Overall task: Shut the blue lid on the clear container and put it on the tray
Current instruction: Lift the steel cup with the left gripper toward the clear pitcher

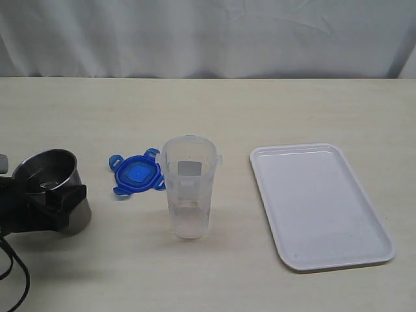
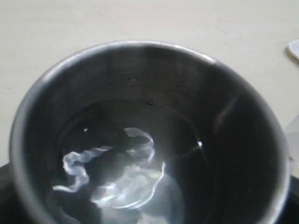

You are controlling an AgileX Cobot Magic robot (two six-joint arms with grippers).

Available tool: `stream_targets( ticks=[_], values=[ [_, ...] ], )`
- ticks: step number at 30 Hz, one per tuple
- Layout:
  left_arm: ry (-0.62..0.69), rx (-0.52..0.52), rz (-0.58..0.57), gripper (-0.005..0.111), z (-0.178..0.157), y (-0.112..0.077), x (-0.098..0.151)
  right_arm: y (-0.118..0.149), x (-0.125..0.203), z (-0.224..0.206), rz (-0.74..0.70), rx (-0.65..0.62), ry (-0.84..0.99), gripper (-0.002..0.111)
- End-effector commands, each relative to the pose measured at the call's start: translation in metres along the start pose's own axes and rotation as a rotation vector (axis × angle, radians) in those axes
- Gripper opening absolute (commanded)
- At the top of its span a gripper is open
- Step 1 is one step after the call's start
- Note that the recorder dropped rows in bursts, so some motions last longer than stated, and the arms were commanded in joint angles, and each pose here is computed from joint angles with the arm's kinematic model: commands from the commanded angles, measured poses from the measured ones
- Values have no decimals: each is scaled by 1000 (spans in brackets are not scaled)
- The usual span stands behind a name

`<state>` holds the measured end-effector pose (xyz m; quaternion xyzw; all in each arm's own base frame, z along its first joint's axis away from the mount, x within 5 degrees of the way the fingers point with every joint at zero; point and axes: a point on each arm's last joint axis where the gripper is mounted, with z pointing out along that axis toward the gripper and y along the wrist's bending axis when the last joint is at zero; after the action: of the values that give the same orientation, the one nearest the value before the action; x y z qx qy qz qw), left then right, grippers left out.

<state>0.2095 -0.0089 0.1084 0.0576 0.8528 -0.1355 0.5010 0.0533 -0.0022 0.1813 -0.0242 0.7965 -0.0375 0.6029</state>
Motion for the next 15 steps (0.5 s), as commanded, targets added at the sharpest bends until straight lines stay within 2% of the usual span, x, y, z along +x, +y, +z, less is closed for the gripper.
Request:
stream_targets(
  ticks=[1, 11, 15],
  values=[
    [-88, 42, 13, 0, 7, 0, -18, 0, 0, 0, -5, 3, -3, 4],
    [-111, 3, 60, 0, 21, 10, -57, 0, 0, 0, -5, 3, -3, 4],
    [-101, 29, 90, 0, 28, 11, -78, 0, 0, 0, -5, 3, -3, 4]
  ],
)
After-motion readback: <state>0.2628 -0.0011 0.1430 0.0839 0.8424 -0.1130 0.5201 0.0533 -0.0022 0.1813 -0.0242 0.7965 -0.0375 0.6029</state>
